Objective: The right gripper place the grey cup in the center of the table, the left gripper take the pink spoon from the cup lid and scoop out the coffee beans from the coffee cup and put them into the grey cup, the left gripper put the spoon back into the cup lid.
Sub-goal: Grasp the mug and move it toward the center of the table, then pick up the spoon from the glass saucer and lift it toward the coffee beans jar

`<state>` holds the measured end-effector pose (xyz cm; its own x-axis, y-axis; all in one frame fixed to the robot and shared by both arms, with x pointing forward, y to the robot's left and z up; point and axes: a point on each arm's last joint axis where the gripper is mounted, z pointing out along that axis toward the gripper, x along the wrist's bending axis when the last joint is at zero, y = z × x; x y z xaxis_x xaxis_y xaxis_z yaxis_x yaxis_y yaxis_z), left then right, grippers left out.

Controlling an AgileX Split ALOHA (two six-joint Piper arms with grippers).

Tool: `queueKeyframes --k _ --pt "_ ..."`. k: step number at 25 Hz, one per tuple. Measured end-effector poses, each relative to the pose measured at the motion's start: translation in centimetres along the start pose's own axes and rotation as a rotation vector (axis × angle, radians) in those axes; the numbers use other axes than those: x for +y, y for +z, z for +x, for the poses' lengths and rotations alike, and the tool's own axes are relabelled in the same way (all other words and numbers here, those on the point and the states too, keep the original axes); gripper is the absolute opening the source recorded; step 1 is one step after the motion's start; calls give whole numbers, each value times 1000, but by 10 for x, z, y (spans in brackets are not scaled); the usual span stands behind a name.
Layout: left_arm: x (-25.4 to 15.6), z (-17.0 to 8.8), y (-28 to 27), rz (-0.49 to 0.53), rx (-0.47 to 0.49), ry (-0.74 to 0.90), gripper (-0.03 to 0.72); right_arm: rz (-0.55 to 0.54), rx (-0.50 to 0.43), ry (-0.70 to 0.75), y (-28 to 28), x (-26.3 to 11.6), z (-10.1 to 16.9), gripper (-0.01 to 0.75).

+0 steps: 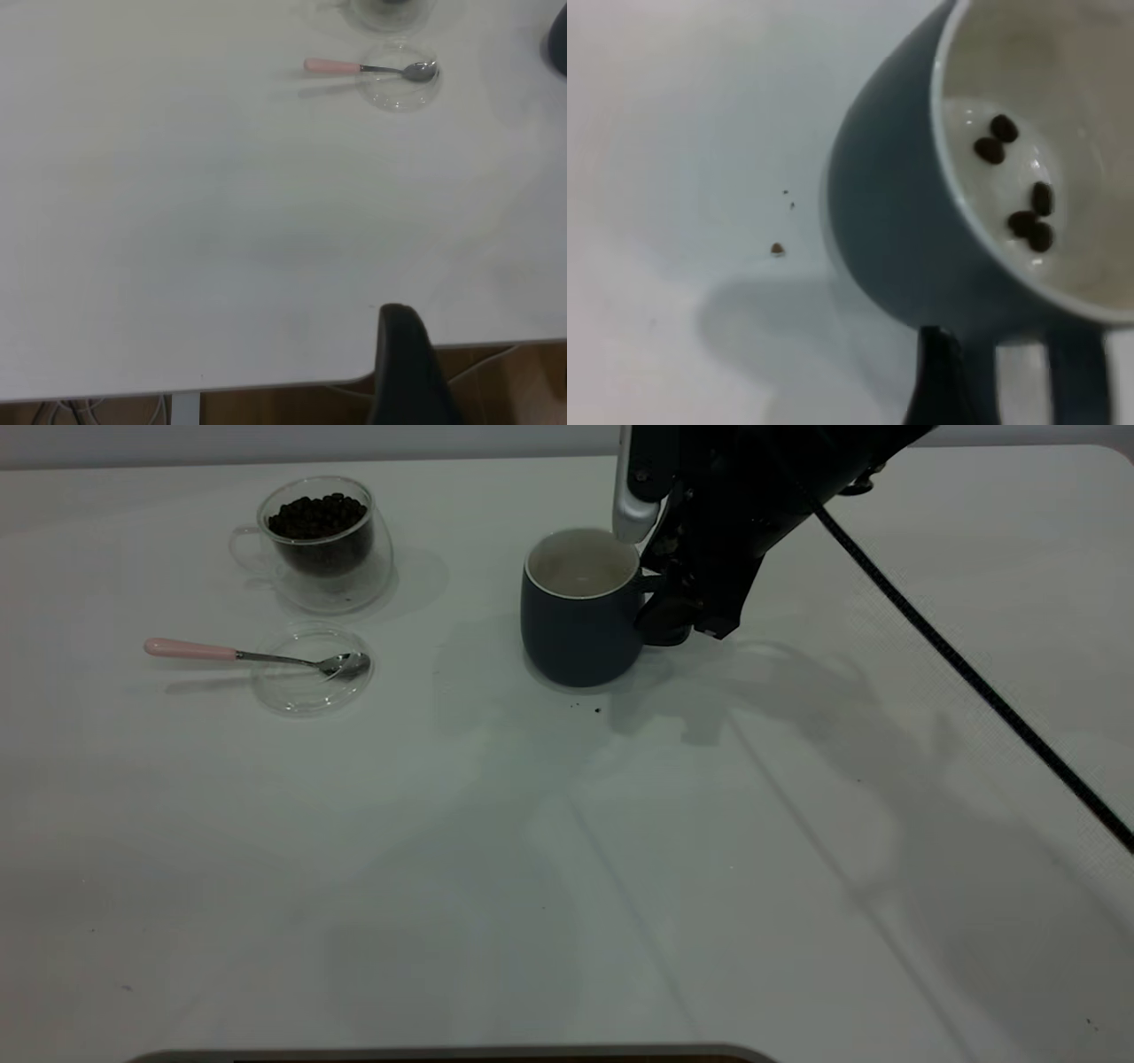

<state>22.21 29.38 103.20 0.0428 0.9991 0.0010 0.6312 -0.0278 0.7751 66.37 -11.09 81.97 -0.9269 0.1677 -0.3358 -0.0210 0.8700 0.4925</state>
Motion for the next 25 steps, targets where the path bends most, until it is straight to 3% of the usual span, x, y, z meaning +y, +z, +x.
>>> queueKeyframes --k 7,9,11,14,17,21,25 --pt "0 0 0 0 0 0 480 25 -73 47 -64 -2 -4 573" --pt "0 0 0 0 0 0 480 29 -98 132 -86 0 2 573" --pt "0 0 0 0 0 0 480 -9 -128 327 -114 8 9 573" --pt "0 0 0 0 0 0 480 -111 -159 755 -166 21 26 573" --pt "0 0 0 0 0 0 480 -192 -117 1088 -210 28 54 573" --pt "0 0 0 0 0 0 480 -163 7 1122 -252 28 104 573" --pt "0 0 0 0 0 0 480 47 109 1092 -287 15 152 573"
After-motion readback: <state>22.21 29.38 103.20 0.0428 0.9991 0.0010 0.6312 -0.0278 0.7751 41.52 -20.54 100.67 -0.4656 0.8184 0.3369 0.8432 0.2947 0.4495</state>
